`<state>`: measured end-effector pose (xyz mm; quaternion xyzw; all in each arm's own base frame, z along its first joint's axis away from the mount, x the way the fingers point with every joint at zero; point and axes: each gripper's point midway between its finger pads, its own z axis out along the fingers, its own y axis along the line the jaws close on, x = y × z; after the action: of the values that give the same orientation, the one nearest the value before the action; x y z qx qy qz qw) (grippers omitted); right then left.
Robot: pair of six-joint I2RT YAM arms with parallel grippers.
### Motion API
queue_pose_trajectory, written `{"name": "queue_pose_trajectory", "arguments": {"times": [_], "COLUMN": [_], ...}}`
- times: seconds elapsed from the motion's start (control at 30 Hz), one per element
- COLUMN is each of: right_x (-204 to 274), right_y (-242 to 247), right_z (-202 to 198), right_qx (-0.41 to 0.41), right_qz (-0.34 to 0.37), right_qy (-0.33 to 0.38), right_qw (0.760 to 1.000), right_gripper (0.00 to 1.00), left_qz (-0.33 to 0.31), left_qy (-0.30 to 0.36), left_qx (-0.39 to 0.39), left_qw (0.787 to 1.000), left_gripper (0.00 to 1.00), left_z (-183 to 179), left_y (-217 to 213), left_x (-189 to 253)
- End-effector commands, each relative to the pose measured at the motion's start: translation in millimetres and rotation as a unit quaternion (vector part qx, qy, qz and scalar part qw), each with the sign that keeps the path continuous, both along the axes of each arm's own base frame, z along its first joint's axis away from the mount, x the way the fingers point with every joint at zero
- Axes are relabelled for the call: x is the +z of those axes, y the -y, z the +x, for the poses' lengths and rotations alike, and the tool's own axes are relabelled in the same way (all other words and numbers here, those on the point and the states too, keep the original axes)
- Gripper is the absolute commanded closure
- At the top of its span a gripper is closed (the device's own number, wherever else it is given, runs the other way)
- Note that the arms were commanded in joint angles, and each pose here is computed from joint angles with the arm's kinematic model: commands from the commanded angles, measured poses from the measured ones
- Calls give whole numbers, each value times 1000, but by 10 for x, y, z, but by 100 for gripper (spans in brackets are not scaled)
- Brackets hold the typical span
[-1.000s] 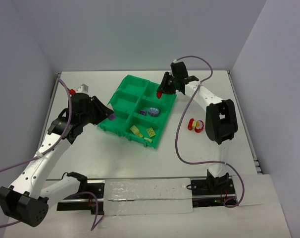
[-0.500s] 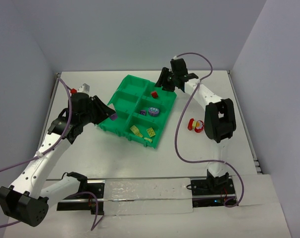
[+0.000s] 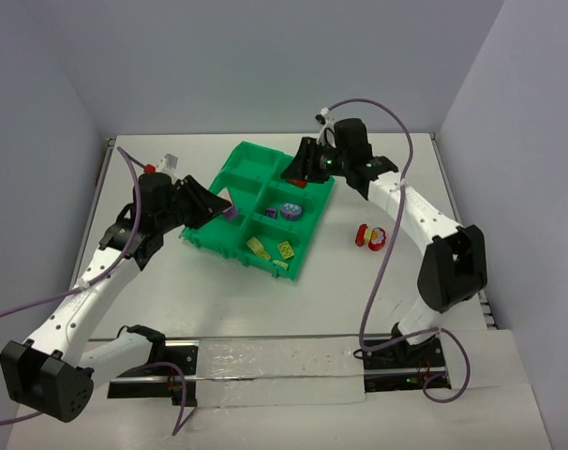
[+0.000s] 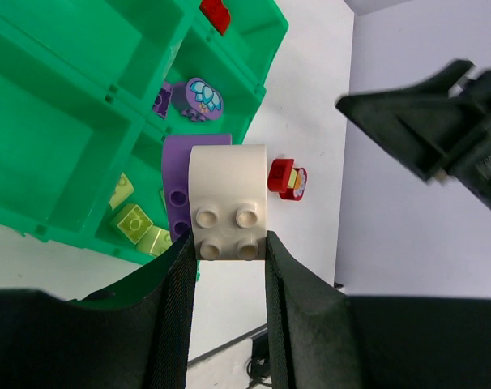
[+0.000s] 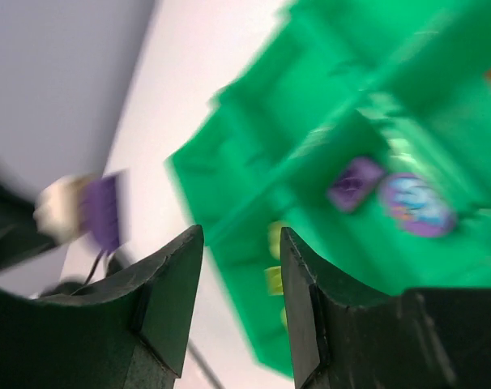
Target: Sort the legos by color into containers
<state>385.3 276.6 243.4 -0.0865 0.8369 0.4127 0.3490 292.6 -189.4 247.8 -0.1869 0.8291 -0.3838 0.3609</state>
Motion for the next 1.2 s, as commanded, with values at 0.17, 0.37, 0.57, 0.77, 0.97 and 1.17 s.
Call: {"name": "queue_pose_trajectory", "arguments": {"times": [0.17, 0.37, 0.57, 0.77, 0.97, 1.17], "right_x": [422, 427, 349, 255, 281, 203], "right_y": [-563, -831, -1016, -1144, -1184, -1279], "right_z": [-741, -845, -842, -757, -747, -723], "right_qx": [152, 193, 204, 180, 169, 177], "right_qz": [34, 27, 12, 7, 25, 24], "right_qy": [90, 103, 108, 122, 128, 118], "right_qw": [984, 975, 973, 976, 977, 977], "right_gripper": [46, 46, 43, 44, 45, 52], "left_qz": [-66, -92, -80, -81, -77, -81], "left_qy": [-12, -23, -27, -34, -37, -36], "left_qx": [41, 43, 50, 52, 52, 50], "left_qw": [997, 995, 995, 995, 995, 995], "left_gripper": [100, 100, 100, 100, 100, 100], "left_z": [235, 214, 213, 193, 166, 163], "left_y": [99, 129, 93, 88, 73, 84], "left_x": [243, 277, 310, 318, 294, 297]}}
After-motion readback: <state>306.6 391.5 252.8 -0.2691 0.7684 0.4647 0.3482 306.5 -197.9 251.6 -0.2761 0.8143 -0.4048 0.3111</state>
